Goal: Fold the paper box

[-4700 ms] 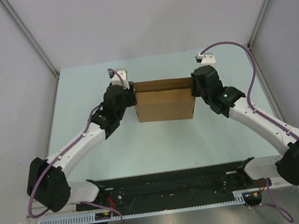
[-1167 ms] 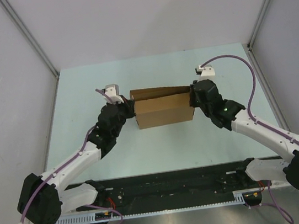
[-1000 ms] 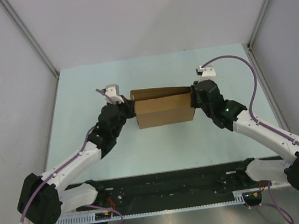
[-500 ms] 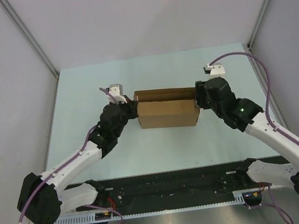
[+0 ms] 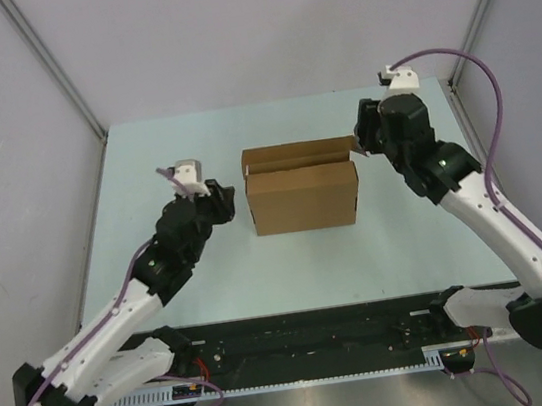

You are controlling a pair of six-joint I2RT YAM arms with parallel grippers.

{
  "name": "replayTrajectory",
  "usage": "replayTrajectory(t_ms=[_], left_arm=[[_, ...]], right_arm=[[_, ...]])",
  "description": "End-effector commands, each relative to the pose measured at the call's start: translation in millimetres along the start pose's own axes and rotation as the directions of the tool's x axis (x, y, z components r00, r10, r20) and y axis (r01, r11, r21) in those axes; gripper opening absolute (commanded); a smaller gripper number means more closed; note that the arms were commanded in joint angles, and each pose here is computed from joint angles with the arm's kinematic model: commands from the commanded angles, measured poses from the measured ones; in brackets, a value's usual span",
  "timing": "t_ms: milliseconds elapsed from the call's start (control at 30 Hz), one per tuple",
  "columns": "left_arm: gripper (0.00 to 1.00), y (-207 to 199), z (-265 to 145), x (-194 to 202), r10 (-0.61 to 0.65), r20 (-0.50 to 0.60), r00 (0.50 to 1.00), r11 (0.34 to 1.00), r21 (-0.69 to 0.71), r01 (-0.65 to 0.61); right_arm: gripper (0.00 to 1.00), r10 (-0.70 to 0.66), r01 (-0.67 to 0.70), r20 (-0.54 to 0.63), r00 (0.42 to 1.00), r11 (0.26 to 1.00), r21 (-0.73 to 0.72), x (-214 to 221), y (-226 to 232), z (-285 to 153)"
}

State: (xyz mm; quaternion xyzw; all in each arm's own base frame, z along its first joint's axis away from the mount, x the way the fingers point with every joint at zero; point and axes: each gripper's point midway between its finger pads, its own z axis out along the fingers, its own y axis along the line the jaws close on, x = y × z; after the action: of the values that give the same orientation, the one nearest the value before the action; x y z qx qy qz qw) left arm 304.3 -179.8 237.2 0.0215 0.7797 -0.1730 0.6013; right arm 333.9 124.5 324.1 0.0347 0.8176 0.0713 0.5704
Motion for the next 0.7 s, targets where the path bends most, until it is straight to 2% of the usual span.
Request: replayTrajectory(t_ms=[0, 67, 100, 133, 200, 233, 267, 367, 400, 500, 667], left_arm=[[0.37, 19.0, -40.0, -25.4, -0.145, 0.115, 0.983, 0.988, -0.040, 0.150], [0.27, 25.3, -53.3, -11.8, -0.207, 0.126, 0.970, 0.977, -0.020, 0.211], [0.16, 24.4, -56.2, -5.0, -0.245, 0.121, 0.962, 0.969, -0.002, 0.247], [0.13, 23.7, -58.4, 1.9, -0.259, 0.114, 0.959, 0.966, 0.015, 0.259], [0.09, 21.8, -59.9, 28.2, -0.300, 0.059, 0.952, 0.954, 0.040, 0.298], [0.08, 19.5, -60.2, 37.5, -0.310, 0.029, 0.950, 0.950, 0.049, 0.308], [0.07, 16.9, -58.7, 54.3, -0.314, -0.013, 0.949, 0.948, 0.056, 0.314], [0.04, -5.2, -58.1, 82.2, -0.351, -0.114, 0.929, 0.923, 0.128, 0.364], [0.04, -13.2, -58.1, 86.5, -0.363, -0.136, 0.922, 0.912, 0.153, 0.382], [0.03, -36.3, -58.0, 105.5, -0.337, -0.220, 0.916, 0.901, 0.206, 0.381], [0.02, -48.9, -57.7, 131.5, -0.312, -0.295, 0.903, 0.899, 0.216, 0.381]], right_arm=[[0.56, 0.000, 0.002, 0.039, 0.999, 0.999, -0.050, -26.7, 24.8, 37.3], [0.56, -0.001, 0.003, 0.027, 1.000, 0.999, -0.049, -26.8, 35.1, 64.4], [0.55, -0.004, 0.005, 0.030, 1.000, 0.999, -0.047, -29.4, 36.4, 73.2], [0.56, -0.017, 0.016, -0.008, 1.000, 0.999, -0.034, -15.9, 39.3, 94.7], [0.56, 0.002, -0.002, -0.004, 1.000, 0.999, -0.041, -27.7, 42.2, 107.6], [0.55, -0.001, 0.001, -0.038, 0.999, 1.000, -0.023, -16.6, 37.1, 127.2], [0.55, 0.010, -0.011, -0.024, 1.000, 0.999, -0.033, -28.5, 38.8, 131.7], [0.55, 0.005, -0.010, -0.087, 0.996, 0.998, -0.056, -23.5, 42.1, 162.4], [0.53, -0.001, -0.012, -0.118, 0.993, 0.994, -0.107, -19.6, 51.8, 166.0], [0.48, -0.034, -0.001, -0.204, 0.978, 0.986, -0.167, 10.1, 68.0, 167.4], [0.46, -0.140, 0.065, -0.288, 0.948, 0.965, -0.254, 66.9, 99.8, 134.5]])
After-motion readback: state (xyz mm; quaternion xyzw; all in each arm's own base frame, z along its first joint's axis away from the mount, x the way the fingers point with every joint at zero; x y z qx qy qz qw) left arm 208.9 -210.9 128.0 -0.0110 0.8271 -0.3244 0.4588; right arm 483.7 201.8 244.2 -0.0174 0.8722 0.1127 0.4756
